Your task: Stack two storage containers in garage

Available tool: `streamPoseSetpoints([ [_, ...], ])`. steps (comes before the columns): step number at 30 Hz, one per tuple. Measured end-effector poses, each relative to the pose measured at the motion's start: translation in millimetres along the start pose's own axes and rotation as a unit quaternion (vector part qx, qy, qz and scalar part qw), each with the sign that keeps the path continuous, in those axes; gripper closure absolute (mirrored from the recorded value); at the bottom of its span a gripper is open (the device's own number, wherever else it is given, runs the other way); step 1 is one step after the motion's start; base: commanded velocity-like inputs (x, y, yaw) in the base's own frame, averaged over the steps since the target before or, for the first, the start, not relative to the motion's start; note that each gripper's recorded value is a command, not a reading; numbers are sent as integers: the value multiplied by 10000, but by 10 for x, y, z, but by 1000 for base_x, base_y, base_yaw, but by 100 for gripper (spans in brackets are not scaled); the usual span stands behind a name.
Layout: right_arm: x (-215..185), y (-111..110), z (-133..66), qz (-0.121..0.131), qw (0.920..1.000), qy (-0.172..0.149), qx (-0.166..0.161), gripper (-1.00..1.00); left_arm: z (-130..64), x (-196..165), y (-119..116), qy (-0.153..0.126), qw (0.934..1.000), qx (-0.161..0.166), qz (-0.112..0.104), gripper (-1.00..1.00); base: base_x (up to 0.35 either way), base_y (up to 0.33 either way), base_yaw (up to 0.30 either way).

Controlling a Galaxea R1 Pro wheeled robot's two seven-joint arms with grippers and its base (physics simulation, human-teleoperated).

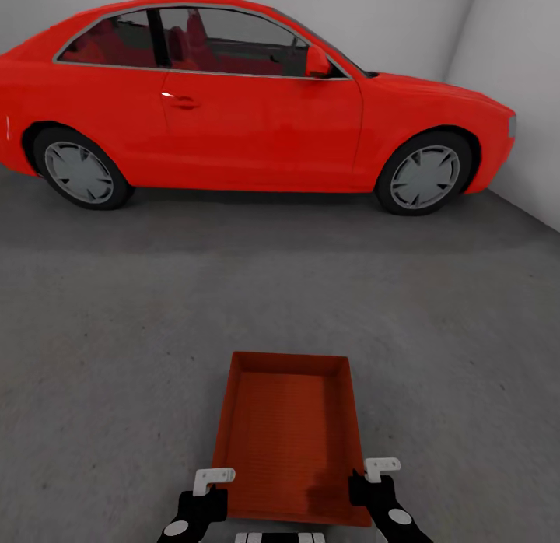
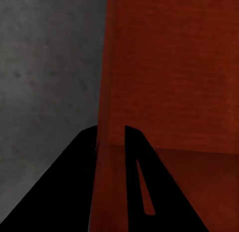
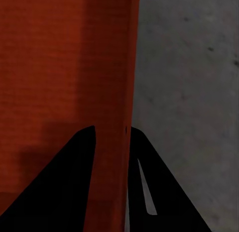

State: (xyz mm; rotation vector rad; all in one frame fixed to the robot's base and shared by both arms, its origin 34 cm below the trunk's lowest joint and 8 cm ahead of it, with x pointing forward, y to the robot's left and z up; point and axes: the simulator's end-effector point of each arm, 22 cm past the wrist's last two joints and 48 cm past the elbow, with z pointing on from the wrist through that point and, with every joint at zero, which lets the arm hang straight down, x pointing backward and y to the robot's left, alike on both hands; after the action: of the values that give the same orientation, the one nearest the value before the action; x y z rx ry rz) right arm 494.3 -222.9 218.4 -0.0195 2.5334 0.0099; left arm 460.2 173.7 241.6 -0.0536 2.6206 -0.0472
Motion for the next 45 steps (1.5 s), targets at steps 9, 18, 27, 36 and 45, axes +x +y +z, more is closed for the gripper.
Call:
streamPoseSetpoints([
  [9, 6, 0, 0, 1, 10000, 6, -1, -100, -1, 2, -7, 6, 10000, -1, 3, 100, 0, 0, 0],
  [18, -55, 319, -10, 112, 9997, -51, -226, -100, -16, 12, -214, 21, 9998, 169, -72, -100, 0, 0, 0],
  [27, -55, 319, -10, 112, 9997, -50, -226, -100, -16, 12, -215, 22, 9998, 171, -83, -100, 0, 0, 0],
  [36, -58, 315, -10, 113, 9997, -55, -218, -100, -16, 14, -206, 25, 9998, 150, -93, -100, 0, 0, 0],
  [45, -55, 318, -10, 112, 9997, -50, -225, -100, -16, 13, -217, 23, 9998, 177, -96, -100, 0, 0, 0],
])
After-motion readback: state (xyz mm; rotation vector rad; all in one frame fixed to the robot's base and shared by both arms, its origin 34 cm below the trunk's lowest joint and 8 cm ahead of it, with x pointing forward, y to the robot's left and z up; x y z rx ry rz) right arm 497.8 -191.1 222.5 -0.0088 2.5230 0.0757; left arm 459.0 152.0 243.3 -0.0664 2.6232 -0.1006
